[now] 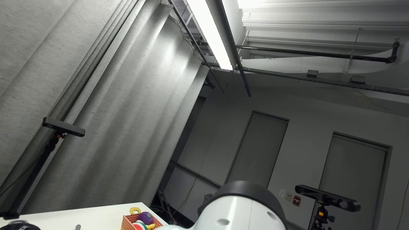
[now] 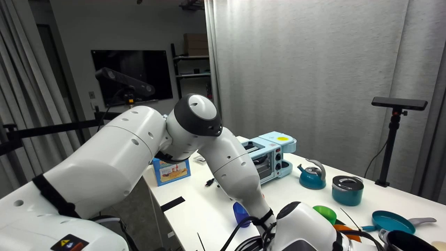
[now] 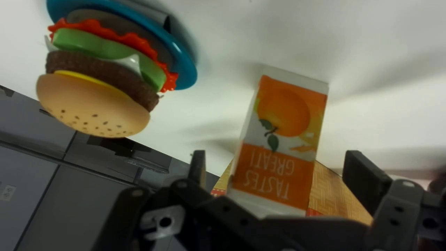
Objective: Remove the orange carton from the bowl
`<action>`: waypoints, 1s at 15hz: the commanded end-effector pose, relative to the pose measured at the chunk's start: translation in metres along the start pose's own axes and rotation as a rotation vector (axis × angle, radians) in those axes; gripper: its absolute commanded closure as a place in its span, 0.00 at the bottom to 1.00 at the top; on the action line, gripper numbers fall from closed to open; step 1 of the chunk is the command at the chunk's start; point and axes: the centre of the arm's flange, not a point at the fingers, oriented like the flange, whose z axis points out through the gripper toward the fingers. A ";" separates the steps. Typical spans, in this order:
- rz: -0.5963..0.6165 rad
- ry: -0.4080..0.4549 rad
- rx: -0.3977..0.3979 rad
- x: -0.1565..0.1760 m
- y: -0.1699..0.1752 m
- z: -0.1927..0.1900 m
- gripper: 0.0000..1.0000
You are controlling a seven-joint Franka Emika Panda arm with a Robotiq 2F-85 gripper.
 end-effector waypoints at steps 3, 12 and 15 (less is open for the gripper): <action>0.049 0.064 -0.049 0.013 0.010 -0.026 0.00; 0.103 0.174 -0.070 0.048 0.029 -0.086 0.00; 0.111 0.203 -0.069 0.064 0.037 -0.104 0.00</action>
